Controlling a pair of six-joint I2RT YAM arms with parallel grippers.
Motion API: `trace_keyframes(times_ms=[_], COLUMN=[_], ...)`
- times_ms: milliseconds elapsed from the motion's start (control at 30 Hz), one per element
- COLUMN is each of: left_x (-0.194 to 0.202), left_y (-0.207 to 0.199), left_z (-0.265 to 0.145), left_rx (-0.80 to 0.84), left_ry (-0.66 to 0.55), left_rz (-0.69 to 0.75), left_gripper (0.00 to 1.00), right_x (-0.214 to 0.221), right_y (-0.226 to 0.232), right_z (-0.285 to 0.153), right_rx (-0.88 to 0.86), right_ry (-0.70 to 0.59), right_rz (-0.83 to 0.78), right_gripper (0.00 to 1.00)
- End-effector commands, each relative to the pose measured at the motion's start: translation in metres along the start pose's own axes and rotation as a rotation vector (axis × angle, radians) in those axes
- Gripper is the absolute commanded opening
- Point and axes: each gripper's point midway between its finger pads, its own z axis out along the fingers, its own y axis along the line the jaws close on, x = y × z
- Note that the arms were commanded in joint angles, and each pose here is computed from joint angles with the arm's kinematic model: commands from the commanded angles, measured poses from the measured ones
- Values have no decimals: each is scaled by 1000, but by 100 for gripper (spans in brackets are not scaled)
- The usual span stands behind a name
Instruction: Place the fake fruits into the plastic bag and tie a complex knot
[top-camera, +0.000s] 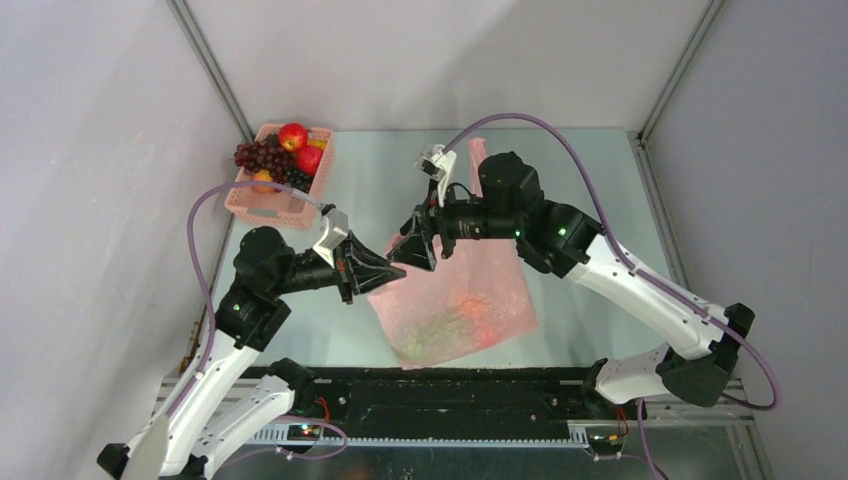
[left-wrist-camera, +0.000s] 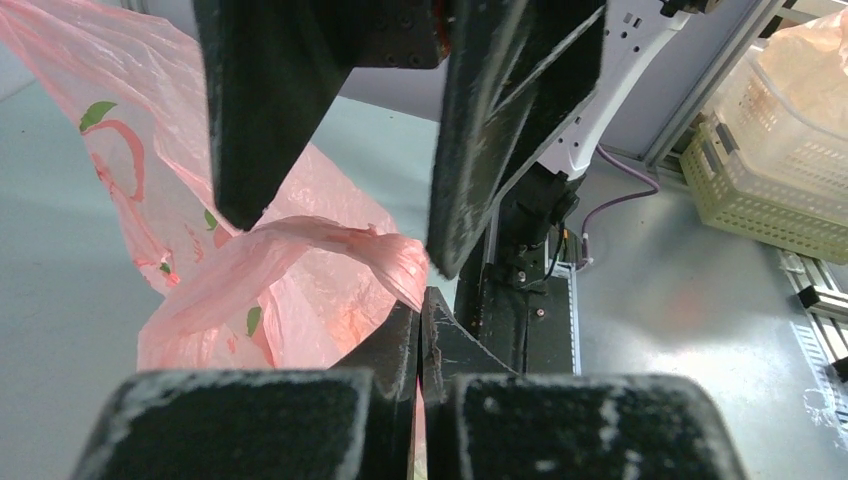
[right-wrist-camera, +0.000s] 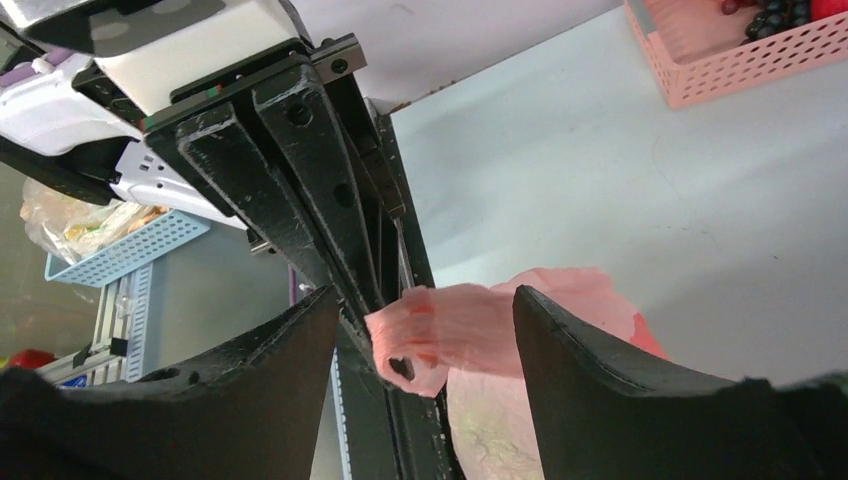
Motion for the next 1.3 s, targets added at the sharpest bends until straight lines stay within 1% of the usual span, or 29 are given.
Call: trace_keyframes(times_ms=[0, 133, 267, 300, 367, 433, 533, 633, 667, 700, 733, 767, 800, 833, 867, 900, 933, 967, 1000, 1033, 1067, 1100, 1133, 1200, 1267], left_x=[-3, -2, -1, 0, 1, 1, 1, 1, 2, 2, 1, 1, -1, -2, -3, -5, -10, -19, -22, -31, -37, -47, -51, -61, -66], left_y=[-7, -7, -6, -5, -5, -5, -4, -3, -3, -3, -3, -3, -4, -3, -5, -4, -7, -10, -13, -18, -21, -25, -28, -35, -42], left_z=[0, 1, 1, 1, 1, 1, 1, 1, 1, 2, 2, 1, 1, 0, -3, -4, -7, -10, -13, -16, -17, -19, -19, -17, -13], left_rx=[40, 41, 37, 34, 34, 31, 29, 23, 22, 22, 21, 20, 15, 6, -1, -17, -22, -31, -35, -35, -33, -27, -18, 23, 85], left_ry=[-13, -6, -3, 0, 2, 4, 4, 4, 5, 5, 4, 3, 3, 5, 13, 14, 14, 0, -3, -23, -39, -66, -77, -105, -114], left_rz=[58, 59, 61, 60, 60, 60, 61, 60, 57, 56, 56, 55, 57, 59, 66, 72, 88, 110, 123, 148, 165, 189, 197, 207, 189], left_gripper=[0, 0, 0, 0, 0, 0, 0, 0, 0, 0, 0, 2, 6, 21, 42, 52, 67, 73, 83, 88, 94, 97, 99, 99, 99], right_x=[-17, -12, -11, -11, -13, -15, -15, -17, -18, -20, -21, -23, -24, -26, -27, -29, -30, -31, -32, -31, -33, -32, -34, -34, -35], right_y=[11, 12, 14, 14, 15, 16, 17, 18, 18, 19, 20, 20, 20, 22, 23, 24, 26, 27, 29, 31, 34, 37, 41, 49, 57], right_z=[2, 4, 2, 1, -2, -4, -7, -10, -11, -12, -13, -15, -16, -18, -20, -23, -27, -28, -32, -34, -38, -40, -44, -51, -57], right_rx=[-75, -92, -107, -109, -112, -119, -127, -123, -121, -122, -120, -118, -115, -115, -115, -114, -113, -112, -115, -119, -124, -137, -145, -173, -196], right_ry=[-19, 0, 4, 4, -5, -14, -22, -32, -35, -41, -45, -51, -57, -63, -67, -73, -78, -78, -81, -77, -83, -78, -84, -83, -84], right_rz=[-34, -27, -20, -16, -13, -7, -2, -5, -4, -8, -8, -9, -12, -16, -20, -26, -33, -36, -44, -47, -57, -62, -68, -78, -88], right_gripper=[67, 61, 50, 45, 38, 33, 29, 19, 12, 9, 1, 0, 0, 0, 0, 0, 0, 0, 0, 0, 0, 0, 0, 0, 0])
